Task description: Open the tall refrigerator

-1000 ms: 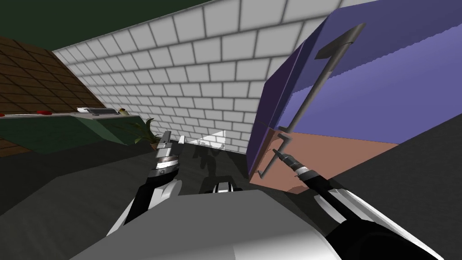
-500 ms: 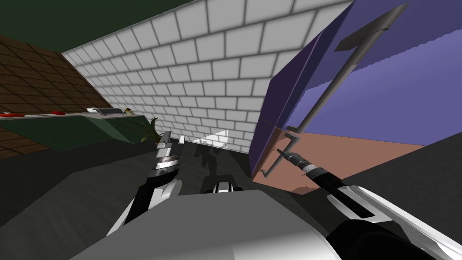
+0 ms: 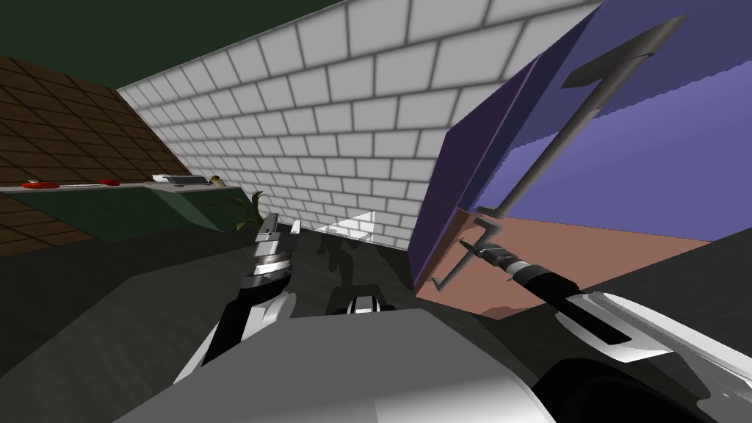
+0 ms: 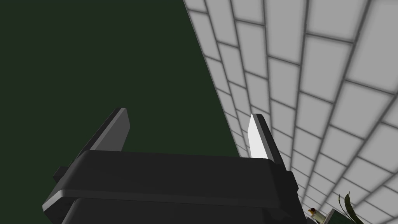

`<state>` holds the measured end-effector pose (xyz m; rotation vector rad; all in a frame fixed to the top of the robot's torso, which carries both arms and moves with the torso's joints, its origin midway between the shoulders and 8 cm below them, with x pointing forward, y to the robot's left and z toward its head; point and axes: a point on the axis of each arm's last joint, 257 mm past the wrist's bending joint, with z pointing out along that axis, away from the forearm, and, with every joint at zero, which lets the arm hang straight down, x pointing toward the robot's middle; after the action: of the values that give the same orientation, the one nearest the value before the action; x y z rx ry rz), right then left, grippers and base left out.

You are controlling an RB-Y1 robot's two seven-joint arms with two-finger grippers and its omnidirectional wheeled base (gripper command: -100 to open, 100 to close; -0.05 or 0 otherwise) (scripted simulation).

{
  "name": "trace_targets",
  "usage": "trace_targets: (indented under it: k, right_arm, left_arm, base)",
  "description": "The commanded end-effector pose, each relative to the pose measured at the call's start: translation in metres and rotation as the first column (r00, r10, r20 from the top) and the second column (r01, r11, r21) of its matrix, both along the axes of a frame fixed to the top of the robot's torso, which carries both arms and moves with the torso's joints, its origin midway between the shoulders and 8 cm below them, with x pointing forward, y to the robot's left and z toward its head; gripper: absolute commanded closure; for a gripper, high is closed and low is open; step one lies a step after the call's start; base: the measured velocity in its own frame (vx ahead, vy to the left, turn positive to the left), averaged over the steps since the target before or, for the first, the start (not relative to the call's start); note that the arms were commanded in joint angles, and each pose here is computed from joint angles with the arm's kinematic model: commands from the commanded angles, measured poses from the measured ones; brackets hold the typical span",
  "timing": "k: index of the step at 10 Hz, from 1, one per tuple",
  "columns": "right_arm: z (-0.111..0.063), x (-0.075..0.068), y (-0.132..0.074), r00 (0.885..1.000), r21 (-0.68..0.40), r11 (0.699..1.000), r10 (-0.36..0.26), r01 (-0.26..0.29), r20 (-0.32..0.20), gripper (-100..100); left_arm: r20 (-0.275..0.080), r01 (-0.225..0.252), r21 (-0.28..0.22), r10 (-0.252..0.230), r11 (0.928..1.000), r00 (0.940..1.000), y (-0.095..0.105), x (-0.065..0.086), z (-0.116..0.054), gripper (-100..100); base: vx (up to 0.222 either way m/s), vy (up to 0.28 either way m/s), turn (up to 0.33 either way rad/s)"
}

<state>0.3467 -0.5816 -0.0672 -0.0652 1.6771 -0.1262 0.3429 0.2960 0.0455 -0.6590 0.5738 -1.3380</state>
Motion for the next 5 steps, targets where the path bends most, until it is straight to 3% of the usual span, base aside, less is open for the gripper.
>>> trace_targets:
  k: [1,2,5]
  right_arm:
    - [0.026,0.004,-0.035,0.998,-0.169,0.984,-0.055,0.051,-0.019,-100]
    - [0.026,0.005,-0.034,0.998,-0.172,0.984,-0.052,0.048,-0.020,-100]
    - [0.055,0.006,-0.073,0.992,-0.343,0.933,-0.125,0.106,-0.032,-100]
  left_arm:
    - [0.000,0.000,0.000,0.000,1.0000,1.0000,0.000,0.000,0.000,0]
    - [0.000,0.000,0.000,0.000,1.0000,1.0000,0.000,0.000,0.000,0]
    - [0.000,0.000,0.000,0.000,1.0000,1.0000,0.000,0.000,0.000,0]
  base:
    - [0.008,0.093,-0.002]
    - [-0.009,0.058,-0.012]
    - [-0.002,0.056,-0.002]
